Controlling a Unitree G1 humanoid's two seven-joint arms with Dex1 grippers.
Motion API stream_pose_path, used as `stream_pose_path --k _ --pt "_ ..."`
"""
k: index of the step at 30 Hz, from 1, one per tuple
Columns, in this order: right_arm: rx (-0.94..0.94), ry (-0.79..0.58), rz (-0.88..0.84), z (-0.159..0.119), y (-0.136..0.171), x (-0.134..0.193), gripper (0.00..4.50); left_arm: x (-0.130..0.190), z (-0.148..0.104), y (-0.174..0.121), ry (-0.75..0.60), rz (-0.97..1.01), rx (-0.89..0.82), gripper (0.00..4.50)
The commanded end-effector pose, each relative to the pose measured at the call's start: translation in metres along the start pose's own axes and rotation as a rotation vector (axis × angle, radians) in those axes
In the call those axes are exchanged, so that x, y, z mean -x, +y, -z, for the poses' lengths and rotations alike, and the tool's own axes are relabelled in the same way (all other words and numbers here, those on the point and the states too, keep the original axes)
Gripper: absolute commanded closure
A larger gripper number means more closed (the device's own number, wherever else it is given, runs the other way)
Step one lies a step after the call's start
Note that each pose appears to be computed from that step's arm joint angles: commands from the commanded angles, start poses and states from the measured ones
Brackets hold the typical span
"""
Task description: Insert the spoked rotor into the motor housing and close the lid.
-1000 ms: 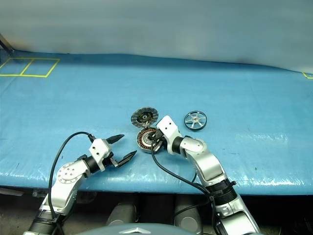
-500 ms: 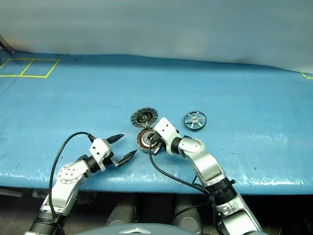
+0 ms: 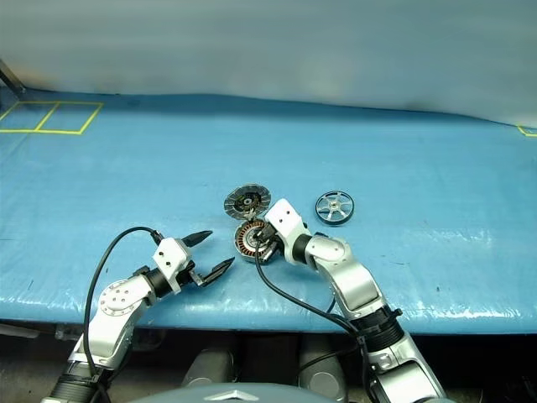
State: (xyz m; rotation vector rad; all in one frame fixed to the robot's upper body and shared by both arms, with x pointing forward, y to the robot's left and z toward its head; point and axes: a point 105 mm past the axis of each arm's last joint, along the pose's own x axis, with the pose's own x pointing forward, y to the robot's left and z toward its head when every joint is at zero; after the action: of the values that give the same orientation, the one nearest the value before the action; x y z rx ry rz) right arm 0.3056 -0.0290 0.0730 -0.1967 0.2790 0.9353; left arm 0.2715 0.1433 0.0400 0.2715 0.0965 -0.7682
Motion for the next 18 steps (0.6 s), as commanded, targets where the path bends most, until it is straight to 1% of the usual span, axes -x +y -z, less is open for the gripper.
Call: stream_pose_path --k 1,9,14,18 --pt "0.027 -0.058 -0.016 -0.018 0.002 0.004 4.48 -0.002 -0.007 0.001 -0.025 -0.004 -0.011 0.0" --pt "0.022 -0.042 -0.065 -0.014 0.012 0.005 4.48 -0.003 -0.005 0.002 -0.022 -0.004 -0.008 0.0" --pt "-0.015 0.045 -0.076 0.013 0.016 0.0 4.48 -0.003 -0.004 0.0 -0.024 -0.004 -0.006 0.0" --pt "-0.018 0.075 -0.065 0.021 0.015 -0.001 4.48 -0.003 -0.005 0.0 -0.028 -0.004 -0.004 0.0"
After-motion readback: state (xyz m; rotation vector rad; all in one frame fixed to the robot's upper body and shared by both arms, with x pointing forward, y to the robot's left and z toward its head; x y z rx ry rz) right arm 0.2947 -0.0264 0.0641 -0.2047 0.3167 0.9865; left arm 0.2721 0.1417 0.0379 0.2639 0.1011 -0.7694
